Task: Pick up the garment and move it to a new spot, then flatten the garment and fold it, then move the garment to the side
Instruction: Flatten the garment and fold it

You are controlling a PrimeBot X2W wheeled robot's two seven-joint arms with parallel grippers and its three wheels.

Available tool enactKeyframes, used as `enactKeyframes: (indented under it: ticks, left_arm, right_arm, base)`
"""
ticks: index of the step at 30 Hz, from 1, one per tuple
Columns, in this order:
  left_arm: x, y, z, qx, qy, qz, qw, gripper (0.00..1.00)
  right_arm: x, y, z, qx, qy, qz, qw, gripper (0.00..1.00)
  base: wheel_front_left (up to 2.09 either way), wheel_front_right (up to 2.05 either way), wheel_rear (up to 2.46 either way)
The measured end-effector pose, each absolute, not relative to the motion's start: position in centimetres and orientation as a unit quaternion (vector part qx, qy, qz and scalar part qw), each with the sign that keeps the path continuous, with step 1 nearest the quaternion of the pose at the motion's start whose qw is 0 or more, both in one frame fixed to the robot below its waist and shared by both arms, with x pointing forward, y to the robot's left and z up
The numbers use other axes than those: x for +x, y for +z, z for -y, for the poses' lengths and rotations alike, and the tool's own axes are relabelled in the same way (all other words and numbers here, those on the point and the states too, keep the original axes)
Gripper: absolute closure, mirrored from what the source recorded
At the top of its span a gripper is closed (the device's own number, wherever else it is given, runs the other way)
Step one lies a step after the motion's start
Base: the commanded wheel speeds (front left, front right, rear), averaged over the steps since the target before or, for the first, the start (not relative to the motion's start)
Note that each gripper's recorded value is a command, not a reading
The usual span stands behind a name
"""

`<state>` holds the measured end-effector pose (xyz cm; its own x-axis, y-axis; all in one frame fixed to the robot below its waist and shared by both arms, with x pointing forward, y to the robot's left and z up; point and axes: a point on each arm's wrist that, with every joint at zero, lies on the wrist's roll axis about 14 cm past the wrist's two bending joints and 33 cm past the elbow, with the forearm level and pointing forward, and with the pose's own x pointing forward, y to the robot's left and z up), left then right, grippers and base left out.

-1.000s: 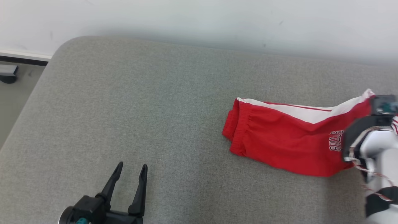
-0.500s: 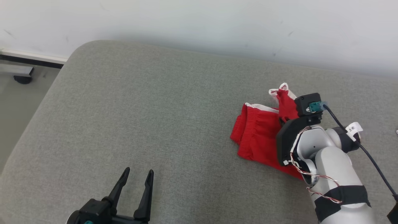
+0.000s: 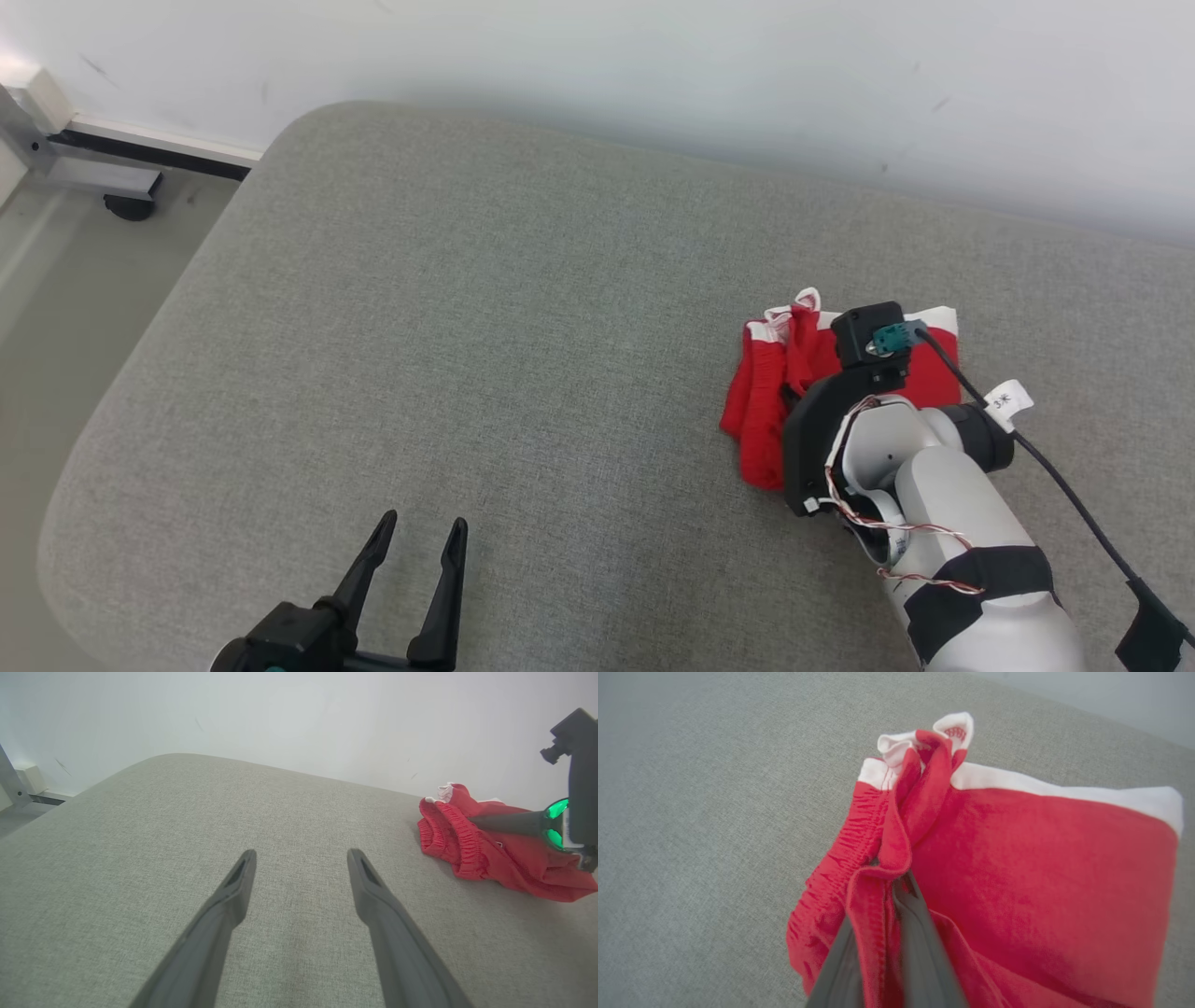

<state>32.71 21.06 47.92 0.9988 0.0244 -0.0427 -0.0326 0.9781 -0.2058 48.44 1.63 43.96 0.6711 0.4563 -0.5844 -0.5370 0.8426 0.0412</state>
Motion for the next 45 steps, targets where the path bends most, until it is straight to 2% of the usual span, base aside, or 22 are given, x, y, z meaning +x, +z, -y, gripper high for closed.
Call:
enactKeyframes:
  ticks: [1,2,3,4,8,13,17,19,22,23,24,25,31,45]
  left_arm:
    - [32.7,48.0,-21.1,-0.103,0.015,-0.018,0.994,0.00]
    - [32.6,48.1,-21.2,-0.103,0.016,-0.016,0.994,0.00]
    - [32.5,48.1,-21.2,-0.103,0.016,-0.015,0.994,0.00]
    - [32.5,48.1,-21.3,-0.103,0.017,-0.015,0.994,0.00]
    - [32.3,48.2,-21.1,-0.104,0.015,-0.014,0.994,0.00]
    - [32.3,48.7,-20.6,-0.105,0.006,-0.006,0.994,0.00]
    - [32.2,48.7,-20.1,-0.107,-0.001,-0.006,0.994,0.00]
    - [32.4,48.9,-19.9,-0.107,-0.004,-0.003,0.994,0.00]
    - [32.5,48.8,-19.8,-0.108,-0.006,-0.004,0.994,0.00]
    - [32.5,48.7,-19.8,-0.109,-0.006,-0.006,0.994,0.00]
    - [32.6,48.6,-19.8,-0.109,-0.005,-0.007,0.994,0.00]
    - [32.6,48.5,-19.8,-0.109,-0.005,-0.009,0.994,0.00]
    - [32.8,48.2,-20.2,-0.109,0.002,-0.014,0.994,0.00]
    - [32.6,48.7,-20.3,-0.110,0.001,-0.005,0.994,0.00]
  right_arm:
    - [48.3,44.1,-1.9,-0.064,0.277,-0.297,0.912,0.96]
    - [48.3,44.4,-2.2,-0.060,0.280,-0.293,0.912,0.75]
    - [48.3,44.7,-2.3,-0.056,0.282,-0.289,0.913,0.04]
    - [48.3,45.0,-2.4,-0.050,0.283,-0.284,0.915,0.00]
    - [48.2,46.4,-2.8,-0.031,0.290,-0.263,0.920,0.00]
    - [49.2,50.9,-2.2,0.005,0.282,-0.192,0.940,0.00]
    - [50.6,51.8,3.7,-0.026,0.214,-0.163,0.963,0.00]
    - [51.0,50.9,7.8,-0.066,0.169,-0.165,0.969,0.00]
    - [50.6,48.8,10.6,-0.083,0.136,-0.186,0.969,0.00]
    - [50.3,47.8,10.9,-0.088,0.133,-0.197,0.967,0.50]
    - [50.0,46.9,10.8,-0.091,0.133,-0.205,0.965,0.71]
    - [49.8,46.2,10.6,-0.096,0.137,-0.210,0.963,0.98]
    - [47.5,42.7,6.5,-0.103,0.189,-0.247,0.945,1.00]
    - [43.1,43.5,-2.6,-0.118,0.322,-0.216,0.914,1.00]
  base:
    - [0.00,0.00,0.00]
    - [0.00,0.00,0.00]
    - [0.00,0.00,0.00]
    - [0.00,0.00,0.00]
    - [0.00,0.00,0.00]
    - [0.00,0.00,0.00]
    - [0.00,0.00,0.00]
    - [0.00,0.00,0.00]
    - [0.00,0.00,0.00]
    - [0.00,0.00,0.00]
    - [0.00,0.00,0.00]
    - [0.00,0.00,0.00]
    - [0.00,0.00,0.00]
    - [0.00,0.00,0.00]
